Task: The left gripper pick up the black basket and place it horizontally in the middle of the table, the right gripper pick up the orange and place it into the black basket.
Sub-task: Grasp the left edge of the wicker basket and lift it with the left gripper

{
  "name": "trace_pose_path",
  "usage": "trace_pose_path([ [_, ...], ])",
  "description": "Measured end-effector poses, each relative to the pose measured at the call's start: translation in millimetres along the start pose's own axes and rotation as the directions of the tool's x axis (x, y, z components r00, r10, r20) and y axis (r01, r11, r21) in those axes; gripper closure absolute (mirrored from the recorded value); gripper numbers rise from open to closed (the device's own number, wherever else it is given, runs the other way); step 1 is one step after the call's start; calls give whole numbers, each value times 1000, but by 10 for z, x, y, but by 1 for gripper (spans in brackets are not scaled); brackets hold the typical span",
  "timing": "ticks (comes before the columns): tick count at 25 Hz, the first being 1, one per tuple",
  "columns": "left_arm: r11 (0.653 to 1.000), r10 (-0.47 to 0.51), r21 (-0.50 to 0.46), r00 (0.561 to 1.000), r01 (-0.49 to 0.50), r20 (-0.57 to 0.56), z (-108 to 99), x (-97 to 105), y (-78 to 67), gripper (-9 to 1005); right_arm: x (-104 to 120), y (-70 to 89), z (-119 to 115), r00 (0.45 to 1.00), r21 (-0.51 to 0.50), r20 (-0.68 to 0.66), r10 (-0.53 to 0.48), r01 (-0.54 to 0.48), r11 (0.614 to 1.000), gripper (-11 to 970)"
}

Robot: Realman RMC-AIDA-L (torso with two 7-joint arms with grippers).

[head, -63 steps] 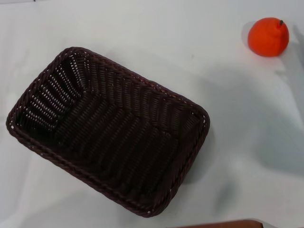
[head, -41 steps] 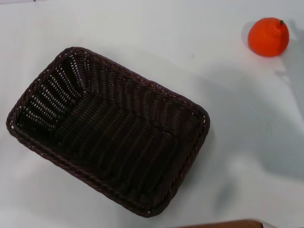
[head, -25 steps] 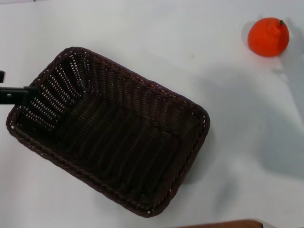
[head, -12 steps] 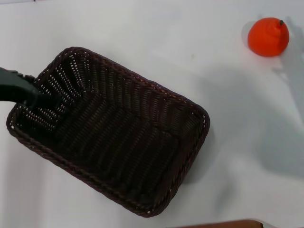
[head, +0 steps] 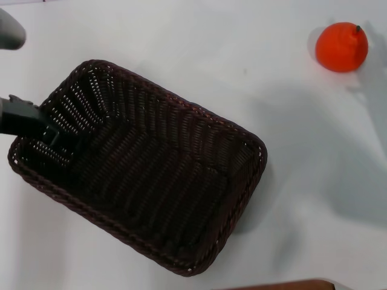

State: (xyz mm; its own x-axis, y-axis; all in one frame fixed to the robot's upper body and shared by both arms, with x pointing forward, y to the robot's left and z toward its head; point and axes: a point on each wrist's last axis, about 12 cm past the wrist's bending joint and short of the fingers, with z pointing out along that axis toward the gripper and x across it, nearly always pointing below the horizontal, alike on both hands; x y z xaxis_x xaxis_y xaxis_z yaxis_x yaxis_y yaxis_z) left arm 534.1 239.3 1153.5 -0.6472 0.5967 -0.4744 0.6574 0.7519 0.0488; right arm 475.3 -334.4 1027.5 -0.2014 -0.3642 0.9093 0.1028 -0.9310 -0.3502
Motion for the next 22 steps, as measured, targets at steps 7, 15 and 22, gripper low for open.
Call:
trace_pose_path([
  [7,1000,21,22,998,-20,-54,78,13,-30,209,-6,6,-6,1000,-7,4,1,-1,1000,152],
  [15,999,-31,8,997,32,-74,63,24,-40,477,4,8,13,1000,-4,-1,-1,1,1000,151],
  [22,997,-77,-22,996,76,-46,-47,-14,-42,632,14,18,32,1000,-5,-3,-4,4,1000,151],
])
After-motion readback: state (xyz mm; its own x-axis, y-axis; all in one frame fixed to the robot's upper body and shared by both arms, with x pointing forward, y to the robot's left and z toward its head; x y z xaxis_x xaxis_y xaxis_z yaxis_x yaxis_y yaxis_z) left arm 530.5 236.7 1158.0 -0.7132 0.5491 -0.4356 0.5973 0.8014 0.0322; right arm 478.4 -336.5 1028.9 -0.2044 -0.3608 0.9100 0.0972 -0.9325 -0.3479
